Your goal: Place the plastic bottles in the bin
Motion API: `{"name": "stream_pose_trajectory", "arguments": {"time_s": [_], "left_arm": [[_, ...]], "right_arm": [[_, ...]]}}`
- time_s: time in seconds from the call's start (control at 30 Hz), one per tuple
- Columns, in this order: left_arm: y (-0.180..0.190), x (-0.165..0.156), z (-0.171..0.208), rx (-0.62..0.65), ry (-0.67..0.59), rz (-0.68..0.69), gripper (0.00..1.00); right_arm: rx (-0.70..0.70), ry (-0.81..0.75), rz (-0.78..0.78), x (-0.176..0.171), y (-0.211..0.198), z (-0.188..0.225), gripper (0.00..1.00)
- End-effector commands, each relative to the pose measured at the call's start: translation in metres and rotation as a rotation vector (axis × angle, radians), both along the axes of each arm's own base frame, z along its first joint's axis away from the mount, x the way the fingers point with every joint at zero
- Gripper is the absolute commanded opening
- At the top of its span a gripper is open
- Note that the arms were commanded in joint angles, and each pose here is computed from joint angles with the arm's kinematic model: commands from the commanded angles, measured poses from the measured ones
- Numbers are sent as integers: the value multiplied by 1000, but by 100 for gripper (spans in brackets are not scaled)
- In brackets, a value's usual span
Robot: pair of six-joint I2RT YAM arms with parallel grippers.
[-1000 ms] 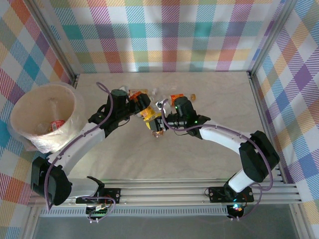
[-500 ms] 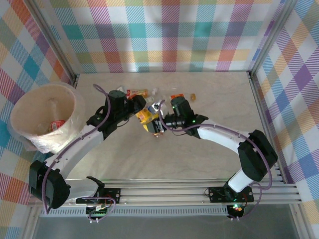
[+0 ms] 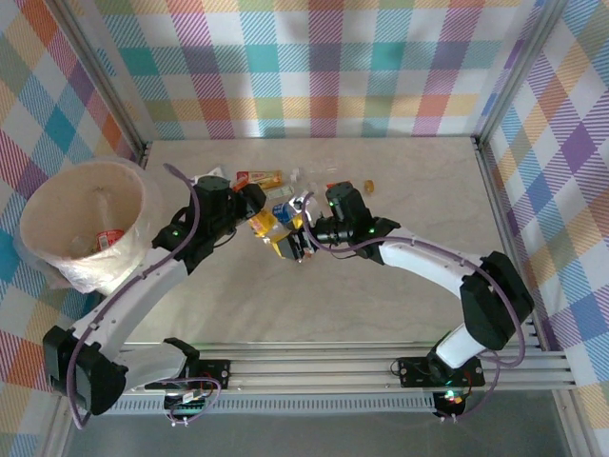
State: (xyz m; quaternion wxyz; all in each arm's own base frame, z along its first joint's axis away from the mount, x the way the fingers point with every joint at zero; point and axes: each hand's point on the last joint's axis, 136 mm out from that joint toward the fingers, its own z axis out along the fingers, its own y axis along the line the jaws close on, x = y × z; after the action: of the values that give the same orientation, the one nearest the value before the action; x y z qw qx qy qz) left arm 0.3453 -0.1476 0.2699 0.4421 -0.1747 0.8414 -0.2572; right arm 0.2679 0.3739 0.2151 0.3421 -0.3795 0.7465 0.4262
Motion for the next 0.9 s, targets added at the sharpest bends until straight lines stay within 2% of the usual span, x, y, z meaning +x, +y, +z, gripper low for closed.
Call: {"name": "stream_pose_trajectory", "arguments": {"time_s": [0.0,0.3,0.5,0.6,0.7,0.87], "left_arm": [[45,-13,44,184,-88,92,51],[117,-57,143,460,-264,261,52],[160,-80,211,622,-368,435,52],[172,-89,241,659,-436,497,52],[184,-94,261,709,-476,567,51],[218,-91,270,829,-416,729,52]], "right_arm": [[-28,-118,-56,7,-13,19,90],[-112,-227,-232,33,-37,17,100],[-122,-249,-318,45,-45,20,100],[-128,-255,-342,48,-48,19,100],[-132,-257,-353,49,-49,18,100],[-144,-253,-357,49,-51,16,100]]}}
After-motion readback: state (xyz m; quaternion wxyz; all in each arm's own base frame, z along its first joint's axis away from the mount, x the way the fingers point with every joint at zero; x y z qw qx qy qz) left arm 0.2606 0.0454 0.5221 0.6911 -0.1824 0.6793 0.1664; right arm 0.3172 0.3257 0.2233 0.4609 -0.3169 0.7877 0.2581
